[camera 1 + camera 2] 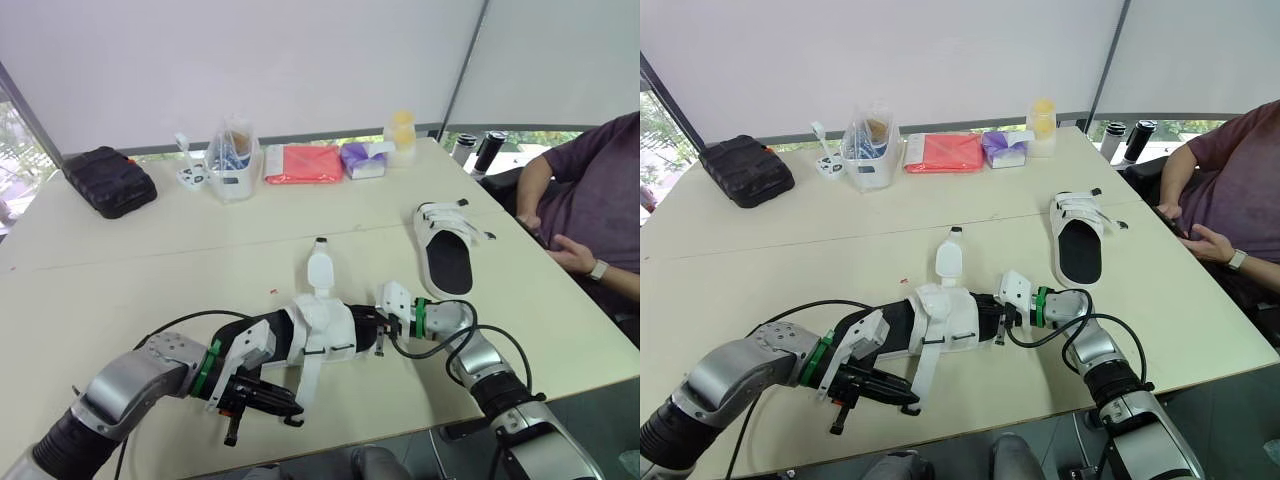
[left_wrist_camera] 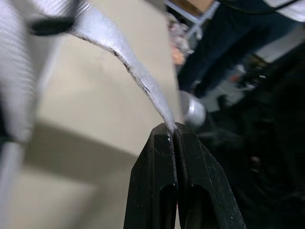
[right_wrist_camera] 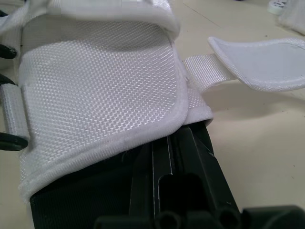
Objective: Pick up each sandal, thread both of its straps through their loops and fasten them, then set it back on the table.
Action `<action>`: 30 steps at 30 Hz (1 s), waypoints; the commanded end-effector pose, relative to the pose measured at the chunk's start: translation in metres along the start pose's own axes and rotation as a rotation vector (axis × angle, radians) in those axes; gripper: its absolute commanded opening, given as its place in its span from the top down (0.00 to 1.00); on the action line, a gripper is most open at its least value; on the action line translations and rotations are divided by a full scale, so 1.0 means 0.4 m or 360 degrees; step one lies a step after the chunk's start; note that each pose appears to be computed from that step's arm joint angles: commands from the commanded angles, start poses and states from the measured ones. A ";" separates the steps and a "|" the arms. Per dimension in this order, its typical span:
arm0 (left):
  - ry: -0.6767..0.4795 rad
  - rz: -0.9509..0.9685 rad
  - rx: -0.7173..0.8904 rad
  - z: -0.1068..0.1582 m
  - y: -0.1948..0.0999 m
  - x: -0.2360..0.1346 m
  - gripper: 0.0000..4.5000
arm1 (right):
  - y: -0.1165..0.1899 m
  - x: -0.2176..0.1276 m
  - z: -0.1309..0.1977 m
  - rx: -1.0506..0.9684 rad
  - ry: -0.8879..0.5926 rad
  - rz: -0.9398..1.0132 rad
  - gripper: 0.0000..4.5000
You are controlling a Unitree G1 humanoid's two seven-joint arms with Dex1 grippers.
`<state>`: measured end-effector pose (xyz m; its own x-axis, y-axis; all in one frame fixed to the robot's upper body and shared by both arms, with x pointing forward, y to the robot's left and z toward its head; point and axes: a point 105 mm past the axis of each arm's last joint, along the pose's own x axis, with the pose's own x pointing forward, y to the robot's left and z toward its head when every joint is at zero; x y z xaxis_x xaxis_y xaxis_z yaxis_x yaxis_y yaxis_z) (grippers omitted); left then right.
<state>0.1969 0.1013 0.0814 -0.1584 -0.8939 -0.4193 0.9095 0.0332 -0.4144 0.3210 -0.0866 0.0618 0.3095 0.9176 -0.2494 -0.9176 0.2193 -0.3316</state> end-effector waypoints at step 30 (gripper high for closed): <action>-0.1100 0.0096 -0.0569 0.258 0.131 -0.088 0.99 | 0.080 -0.021 -0.143 0.0224 0.0352 0.0098 1.00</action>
<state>0.2811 0.0802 0.1438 0.2161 -0.9744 0.0614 0.6972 0.1100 -0.7084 0.3208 -0.0877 0.0625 0.3178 0.9152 -0.2478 -0.9135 0.2255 -0.3386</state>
